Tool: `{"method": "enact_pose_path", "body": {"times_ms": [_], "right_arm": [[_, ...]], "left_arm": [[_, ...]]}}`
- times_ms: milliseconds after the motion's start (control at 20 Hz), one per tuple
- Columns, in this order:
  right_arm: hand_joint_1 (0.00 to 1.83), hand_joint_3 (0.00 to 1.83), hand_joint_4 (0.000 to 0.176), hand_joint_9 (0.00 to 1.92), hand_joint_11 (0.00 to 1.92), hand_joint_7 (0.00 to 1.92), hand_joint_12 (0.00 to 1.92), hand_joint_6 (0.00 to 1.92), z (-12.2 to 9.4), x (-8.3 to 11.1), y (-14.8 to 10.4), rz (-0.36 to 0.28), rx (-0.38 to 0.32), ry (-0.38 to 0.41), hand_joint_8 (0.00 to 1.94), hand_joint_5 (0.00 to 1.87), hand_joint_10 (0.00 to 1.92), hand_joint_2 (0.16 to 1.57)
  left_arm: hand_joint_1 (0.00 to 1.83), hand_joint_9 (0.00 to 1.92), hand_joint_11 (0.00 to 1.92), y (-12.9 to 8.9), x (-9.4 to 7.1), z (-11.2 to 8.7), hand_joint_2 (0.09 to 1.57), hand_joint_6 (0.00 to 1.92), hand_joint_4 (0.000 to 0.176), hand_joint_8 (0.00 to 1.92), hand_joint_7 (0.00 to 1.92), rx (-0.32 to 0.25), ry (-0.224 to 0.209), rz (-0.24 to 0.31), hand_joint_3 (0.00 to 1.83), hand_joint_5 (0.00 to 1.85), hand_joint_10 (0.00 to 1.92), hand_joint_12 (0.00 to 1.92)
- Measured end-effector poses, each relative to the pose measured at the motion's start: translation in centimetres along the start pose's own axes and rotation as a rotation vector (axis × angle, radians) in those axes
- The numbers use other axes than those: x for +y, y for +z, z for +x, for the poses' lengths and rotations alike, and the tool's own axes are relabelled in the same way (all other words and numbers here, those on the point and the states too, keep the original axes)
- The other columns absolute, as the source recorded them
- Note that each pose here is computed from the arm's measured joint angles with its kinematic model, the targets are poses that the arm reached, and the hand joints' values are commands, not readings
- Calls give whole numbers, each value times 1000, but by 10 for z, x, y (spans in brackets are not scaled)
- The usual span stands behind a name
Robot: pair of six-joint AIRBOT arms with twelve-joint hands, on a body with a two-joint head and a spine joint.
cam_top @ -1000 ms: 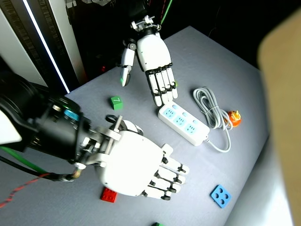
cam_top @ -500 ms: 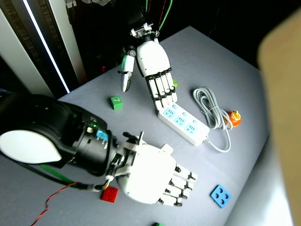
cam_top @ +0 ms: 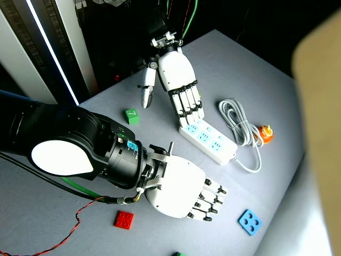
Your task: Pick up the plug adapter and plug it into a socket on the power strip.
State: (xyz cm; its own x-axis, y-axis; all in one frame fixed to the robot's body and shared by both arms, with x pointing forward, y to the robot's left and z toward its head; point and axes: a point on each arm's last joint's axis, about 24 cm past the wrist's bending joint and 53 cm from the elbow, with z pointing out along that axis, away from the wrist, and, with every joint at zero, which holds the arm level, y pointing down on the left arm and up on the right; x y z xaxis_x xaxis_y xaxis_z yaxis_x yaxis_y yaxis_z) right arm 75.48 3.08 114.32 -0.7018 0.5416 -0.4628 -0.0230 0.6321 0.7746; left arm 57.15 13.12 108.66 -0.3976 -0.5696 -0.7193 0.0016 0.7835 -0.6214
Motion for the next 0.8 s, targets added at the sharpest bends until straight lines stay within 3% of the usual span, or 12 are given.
{"method": "enact_pose_path", "body": {"times_ms": [200,350,550,800], "right_arm": [[1214,2,0,0,0,0,250,0,7,-8,3,14,14,13,0,1,0,1002],[1243,0,0,31,0,18,385,7,9,-9,3,15,17,12,4,42,7,969],[1241,3,0,12,0,2,316,2,14,-11,7,19,23,12,1,27,2,987],[1235,0,0,46,0,38,392,8,13,-11,8,17,21,12,9,56,9,981]], "left_arm": [[0,0,0,1,5,1,1197,0,0,0,0,2,-5,-12,3,0,0,0],[0,14,6,3,5,0,1201,0,0,2,5,-2,-2,-10,4,0,5,3],[0,28,18,5,6,0,1199,0,0,3,15,-6,-12,-11,2,0,8,10],[0,28,14,6,5,2,1195,0,0,7,23,-7,-13,-10,0,0,7,11]]}}
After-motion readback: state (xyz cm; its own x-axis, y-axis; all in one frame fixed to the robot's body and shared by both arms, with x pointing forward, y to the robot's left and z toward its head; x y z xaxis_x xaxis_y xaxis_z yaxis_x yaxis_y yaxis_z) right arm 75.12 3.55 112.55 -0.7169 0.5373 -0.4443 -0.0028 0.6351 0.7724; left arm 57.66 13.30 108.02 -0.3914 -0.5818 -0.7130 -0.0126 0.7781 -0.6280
